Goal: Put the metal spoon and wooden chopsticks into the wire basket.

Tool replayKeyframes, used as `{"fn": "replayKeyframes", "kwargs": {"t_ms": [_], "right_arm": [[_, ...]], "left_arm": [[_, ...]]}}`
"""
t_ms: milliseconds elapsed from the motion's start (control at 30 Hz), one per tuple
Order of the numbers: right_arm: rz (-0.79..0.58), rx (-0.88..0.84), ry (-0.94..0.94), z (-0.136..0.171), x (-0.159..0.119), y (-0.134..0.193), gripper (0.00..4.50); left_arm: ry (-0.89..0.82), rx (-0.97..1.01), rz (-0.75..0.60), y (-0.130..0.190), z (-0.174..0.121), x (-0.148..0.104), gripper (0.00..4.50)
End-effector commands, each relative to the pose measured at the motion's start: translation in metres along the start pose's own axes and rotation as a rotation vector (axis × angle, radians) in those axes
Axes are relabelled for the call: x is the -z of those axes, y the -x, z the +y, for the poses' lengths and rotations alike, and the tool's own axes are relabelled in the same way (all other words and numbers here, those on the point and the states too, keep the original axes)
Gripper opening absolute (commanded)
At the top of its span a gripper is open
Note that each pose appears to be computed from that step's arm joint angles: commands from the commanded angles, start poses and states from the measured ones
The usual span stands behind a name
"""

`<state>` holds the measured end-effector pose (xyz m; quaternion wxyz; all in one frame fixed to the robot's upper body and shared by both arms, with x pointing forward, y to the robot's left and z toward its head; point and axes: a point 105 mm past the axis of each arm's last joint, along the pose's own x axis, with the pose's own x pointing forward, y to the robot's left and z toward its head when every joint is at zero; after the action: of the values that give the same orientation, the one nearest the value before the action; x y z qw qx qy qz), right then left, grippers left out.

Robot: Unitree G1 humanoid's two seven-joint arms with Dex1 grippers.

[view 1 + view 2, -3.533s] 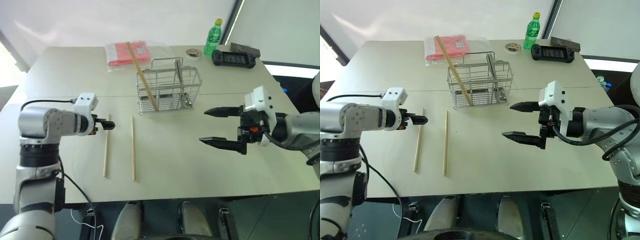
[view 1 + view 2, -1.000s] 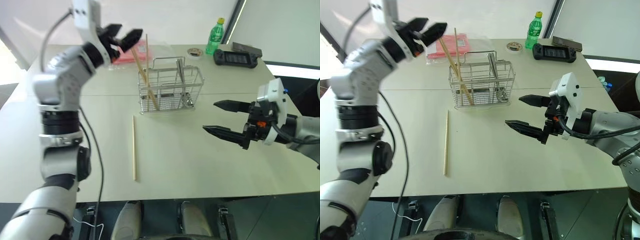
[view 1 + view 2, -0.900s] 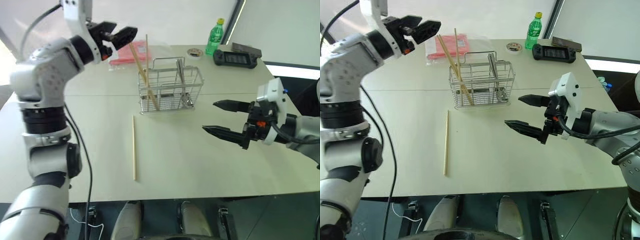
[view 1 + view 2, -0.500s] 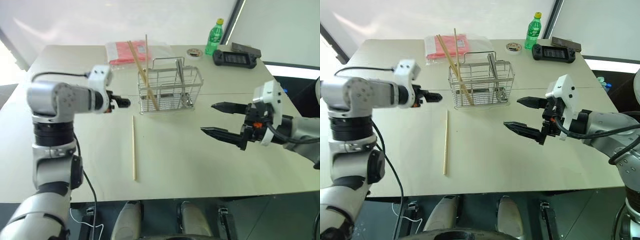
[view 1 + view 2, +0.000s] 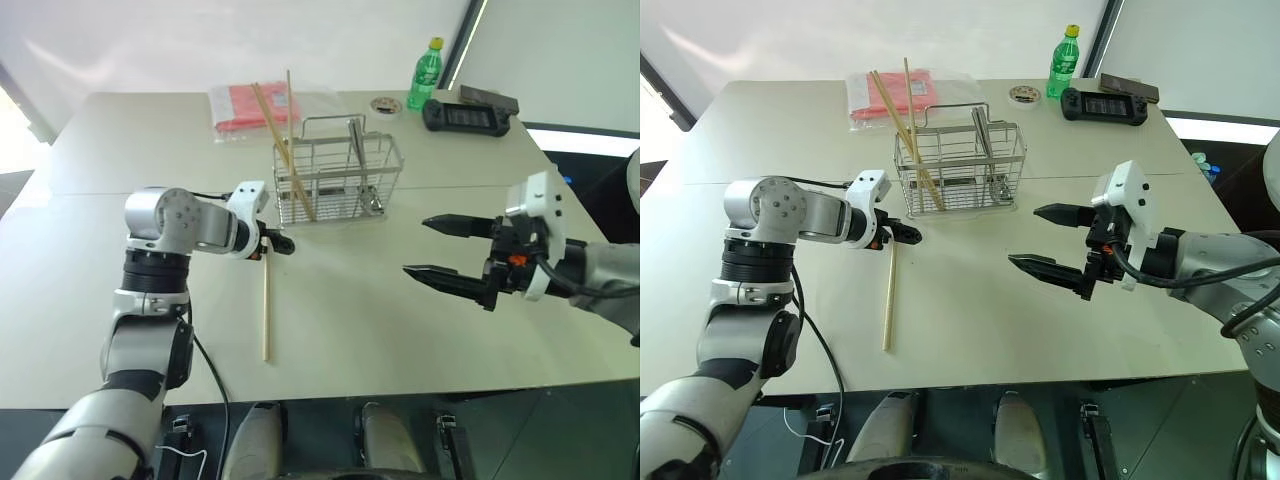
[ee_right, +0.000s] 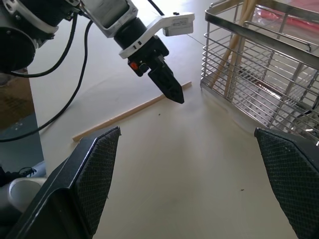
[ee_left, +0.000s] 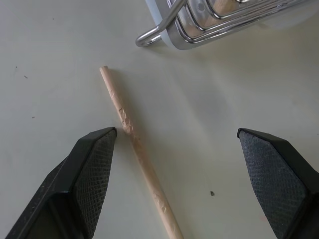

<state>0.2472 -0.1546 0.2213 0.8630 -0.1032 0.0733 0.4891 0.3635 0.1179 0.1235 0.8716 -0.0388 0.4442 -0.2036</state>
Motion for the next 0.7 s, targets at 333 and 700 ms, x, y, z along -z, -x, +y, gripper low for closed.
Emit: {"fn": "replayKeyframes", "kwargs": {"t_ms": [333,700], "right_arm": [[-0.039,0.025,0.036,0.000,-0.013,0.003,4.50],[-0.048,0.029,0.035,-0.001,-0.014,0.002,4.50]], "left_arm": [[0.004,-0.020,0.084,-0.001,0.004,0.011,0.09],[0.075,-0.168,-0.001,0.033,0.052,-0.001,0.09]]}}
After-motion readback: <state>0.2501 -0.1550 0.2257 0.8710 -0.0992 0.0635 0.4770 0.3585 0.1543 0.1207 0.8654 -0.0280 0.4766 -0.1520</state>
